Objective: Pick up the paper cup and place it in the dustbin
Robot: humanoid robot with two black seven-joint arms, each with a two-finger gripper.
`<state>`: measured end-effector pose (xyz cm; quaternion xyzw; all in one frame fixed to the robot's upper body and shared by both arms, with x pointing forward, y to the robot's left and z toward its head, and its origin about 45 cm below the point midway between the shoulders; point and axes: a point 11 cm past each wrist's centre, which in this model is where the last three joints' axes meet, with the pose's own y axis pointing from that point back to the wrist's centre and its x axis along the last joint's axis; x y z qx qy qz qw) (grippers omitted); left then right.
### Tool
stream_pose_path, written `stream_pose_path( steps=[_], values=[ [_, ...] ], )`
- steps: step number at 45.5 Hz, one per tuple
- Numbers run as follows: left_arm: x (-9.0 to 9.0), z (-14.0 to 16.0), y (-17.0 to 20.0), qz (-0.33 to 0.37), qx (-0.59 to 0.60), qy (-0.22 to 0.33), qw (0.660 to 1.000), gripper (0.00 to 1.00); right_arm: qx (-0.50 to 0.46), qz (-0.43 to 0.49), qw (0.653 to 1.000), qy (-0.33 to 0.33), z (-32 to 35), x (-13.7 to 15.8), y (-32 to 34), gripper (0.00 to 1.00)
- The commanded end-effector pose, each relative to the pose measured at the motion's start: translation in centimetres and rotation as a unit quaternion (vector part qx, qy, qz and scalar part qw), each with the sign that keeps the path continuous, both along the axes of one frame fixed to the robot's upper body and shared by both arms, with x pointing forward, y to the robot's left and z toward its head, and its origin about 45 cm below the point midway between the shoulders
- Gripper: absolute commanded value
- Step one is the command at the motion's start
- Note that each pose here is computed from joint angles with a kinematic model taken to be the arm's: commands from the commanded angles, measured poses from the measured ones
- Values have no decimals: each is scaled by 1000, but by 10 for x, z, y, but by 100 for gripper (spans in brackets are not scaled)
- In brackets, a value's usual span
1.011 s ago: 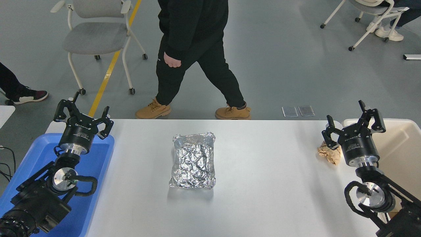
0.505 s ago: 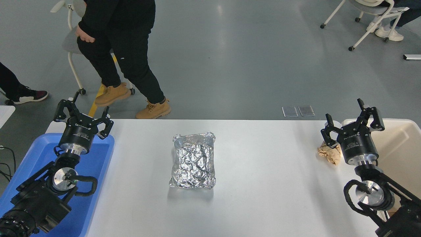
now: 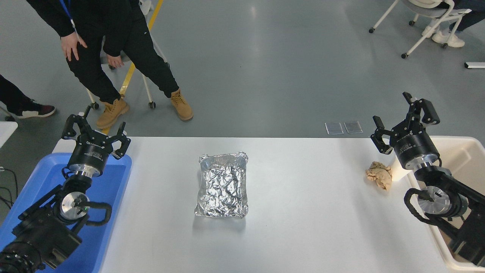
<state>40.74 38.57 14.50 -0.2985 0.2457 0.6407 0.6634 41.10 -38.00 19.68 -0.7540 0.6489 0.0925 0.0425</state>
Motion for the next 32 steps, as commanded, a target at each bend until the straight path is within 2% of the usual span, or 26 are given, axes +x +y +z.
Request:
stream_pose_path(
  steps=[1, 9, 17, 23, 32],
  values=[
    [0, 0, 0, 0, 0, 0, 1000, 99, -180, 49, 982, 10, 49, 23, -27, 100],
    [0, 0, 0, 0, 0, 0, 1000, 99, -306, 88, 948, 21, 88, 37, -36, 100],
    [0, 0, 0, 0, 0, 0, 1000, 99, -411, 85, 899, 126, 99, 40, -62, 100],
    [0, 0, 0, 0, 0, 0, 1000, 99, -445, 73, 869, 205, 109, 34, -83, 100],
    [0, 0, 0, -1, 0, 0, 1000, 99, -498, 96, 822, 258, 125, 21, -102, 100]
  ],
)
